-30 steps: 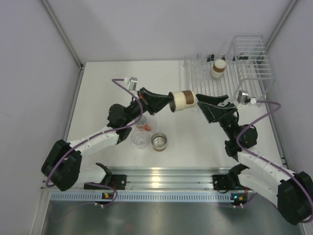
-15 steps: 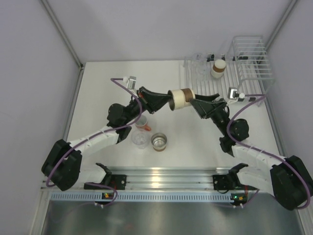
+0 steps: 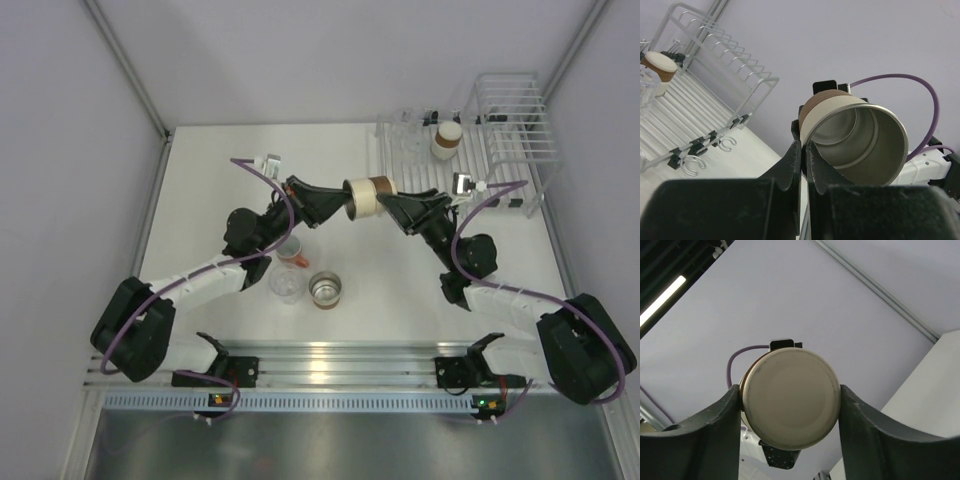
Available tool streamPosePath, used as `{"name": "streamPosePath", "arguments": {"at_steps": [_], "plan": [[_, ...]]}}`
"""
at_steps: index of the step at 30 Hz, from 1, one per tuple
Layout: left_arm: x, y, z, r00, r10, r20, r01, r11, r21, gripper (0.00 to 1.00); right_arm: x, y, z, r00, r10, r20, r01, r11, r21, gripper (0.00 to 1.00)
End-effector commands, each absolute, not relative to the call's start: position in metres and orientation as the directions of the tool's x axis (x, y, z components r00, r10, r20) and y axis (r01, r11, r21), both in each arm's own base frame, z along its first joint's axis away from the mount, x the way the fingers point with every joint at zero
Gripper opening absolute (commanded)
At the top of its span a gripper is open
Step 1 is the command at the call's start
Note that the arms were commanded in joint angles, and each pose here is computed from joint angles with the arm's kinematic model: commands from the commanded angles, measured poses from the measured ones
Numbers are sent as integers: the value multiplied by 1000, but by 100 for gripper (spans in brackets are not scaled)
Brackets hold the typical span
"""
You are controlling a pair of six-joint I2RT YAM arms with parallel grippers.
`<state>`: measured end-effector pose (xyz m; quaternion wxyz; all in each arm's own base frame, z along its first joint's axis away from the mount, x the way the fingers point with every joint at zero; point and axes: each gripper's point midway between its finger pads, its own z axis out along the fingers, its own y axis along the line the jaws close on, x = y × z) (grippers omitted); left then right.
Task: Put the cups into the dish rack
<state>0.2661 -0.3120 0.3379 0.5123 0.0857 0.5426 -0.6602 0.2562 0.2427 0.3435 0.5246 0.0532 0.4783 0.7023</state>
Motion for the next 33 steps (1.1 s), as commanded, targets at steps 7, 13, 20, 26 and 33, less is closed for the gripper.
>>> {"name": "streamPosePath", "arguments": {"at_steps": [7,13,20,26,33], "plan": [[238,-321,364,-436,-567,-699,849,-3,-528,0,217,235,398,-315,822,-473,-862,-40,505,0],[240,-320,358,-420,-542,-728,849,49,-526,27,225,233,397,-252,824,-508,-859,51,509,0],[237,-308,356,-361,-524,-772,854,147,-499,65,240,228,397,-149,801,-579,-837,209,505,0],[236,-298,352,-325,-499,-804,845,228,-483,79,256,226,391,-116,769,-629,-807,296,511,0],[252,-279,329,-285,-386,-877,781,437,-446,94,282,198,394,-9,683,-730,-705,514,489,0]]}}
